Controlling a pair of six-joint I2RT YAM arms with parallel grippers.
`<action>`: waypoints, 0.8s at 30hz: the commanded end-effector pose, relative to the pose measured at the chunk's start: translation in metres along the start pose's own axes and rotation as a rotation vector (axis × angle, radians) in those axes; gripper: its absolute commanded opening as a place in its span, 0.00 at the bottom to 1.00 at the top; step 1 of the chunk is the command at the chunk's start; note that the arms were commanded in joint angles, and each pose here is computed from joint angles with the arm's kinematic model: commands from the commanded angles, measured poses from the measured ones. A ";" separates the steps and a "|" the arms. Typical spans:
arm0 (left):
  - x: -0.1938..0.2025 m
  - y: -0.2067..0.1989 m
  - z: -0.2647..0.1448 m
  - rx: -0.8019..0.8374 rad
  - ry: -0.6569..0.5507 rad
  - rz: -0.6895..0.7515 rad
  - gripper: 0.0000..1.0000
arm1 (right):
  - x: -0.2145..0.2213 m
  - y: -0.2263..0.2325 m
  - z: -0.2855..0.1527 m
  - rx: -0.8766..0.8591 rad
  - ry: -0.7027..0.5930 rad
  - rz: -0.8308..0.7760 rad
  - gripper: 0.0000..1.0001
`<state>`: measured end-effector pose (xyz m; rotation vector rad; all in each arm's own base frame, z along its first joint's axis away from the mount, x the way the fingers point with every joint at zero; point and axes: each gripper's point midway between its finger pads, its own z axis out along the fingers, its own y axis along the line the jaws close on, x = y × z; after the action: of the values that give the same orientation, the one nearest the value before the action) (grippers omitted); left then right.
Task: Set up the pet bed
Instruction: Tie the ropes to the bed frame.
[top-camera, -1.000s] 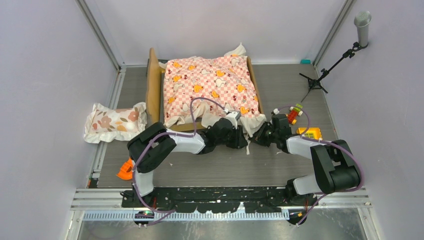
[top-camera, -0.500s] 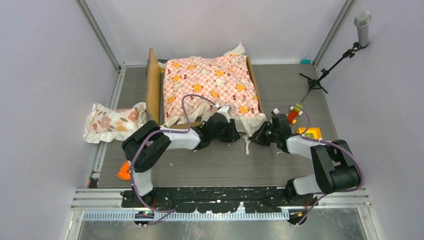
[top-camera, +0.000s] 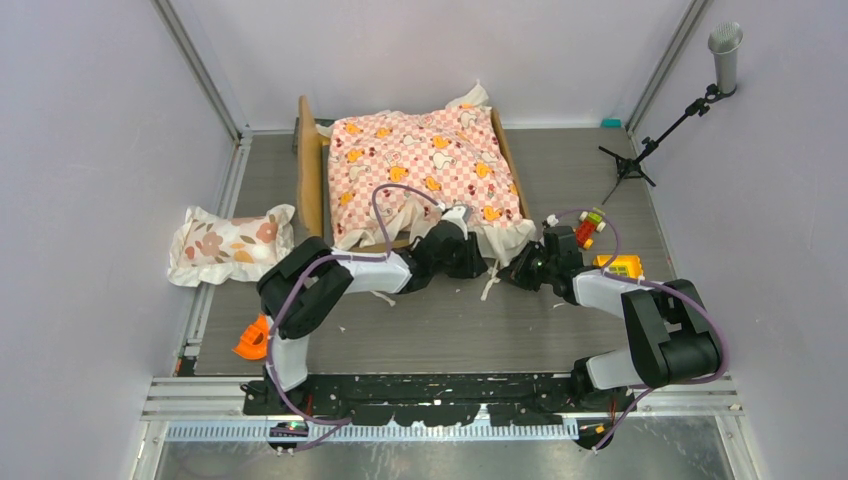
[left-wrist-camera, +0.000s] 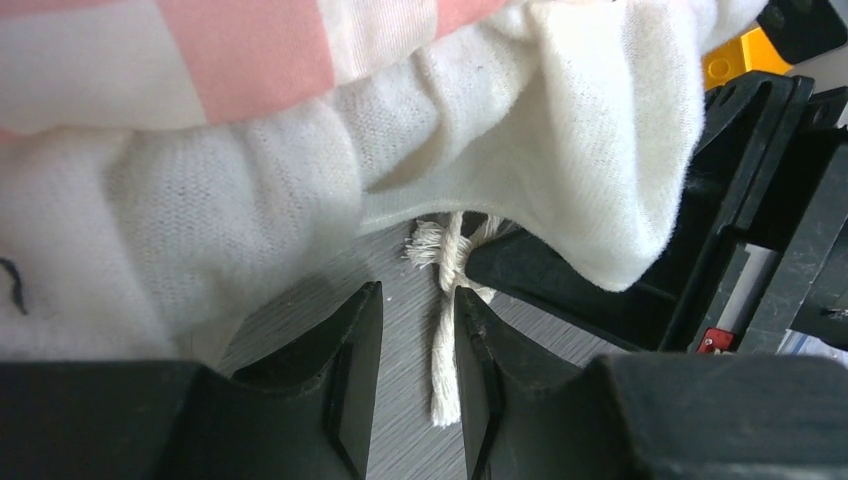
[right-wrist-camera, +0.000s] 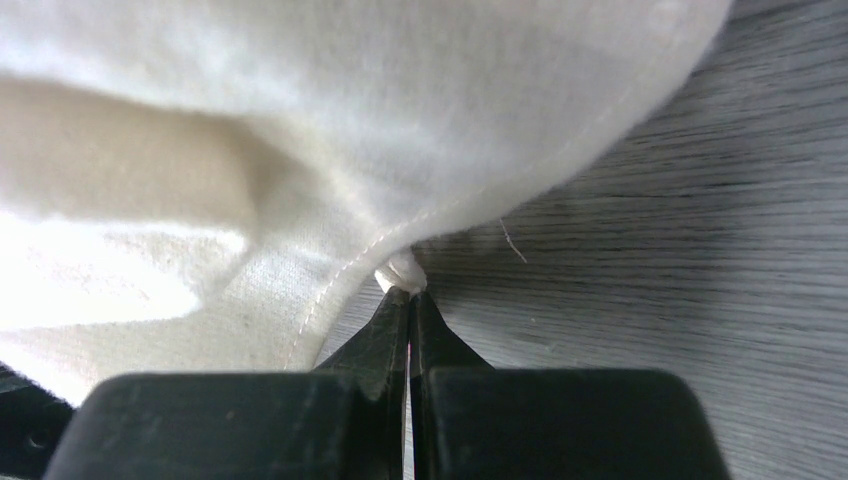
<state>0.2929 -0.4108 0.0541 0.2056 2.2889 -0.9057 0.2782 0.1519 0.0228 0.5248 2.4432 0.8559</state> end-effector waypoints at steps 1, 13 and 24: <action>0.010 0.017 0.012 -0.061 0.023 -0.040 0.34 | -0.010 0.013 -0.002 -0.036 -0.022 -0.029 0.02; 0.011 0.005 -0.002 -0.086 -0.057 0.009 0.34 | -0.010 0.010 -0.001 -0.026 -0.026 -0.027 0.02; -0.007 0.000 -0.011 -0.035 -0.246 0.413 0.34 | -0.010 0.013 -0.002 -0.036 -0.025 -0.027 0.02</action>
<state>0.2764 -0.4082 0.0331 0.3654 2.1735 -0.7231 0.2782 0.1519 0.0228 0.5250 2.4431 0.8554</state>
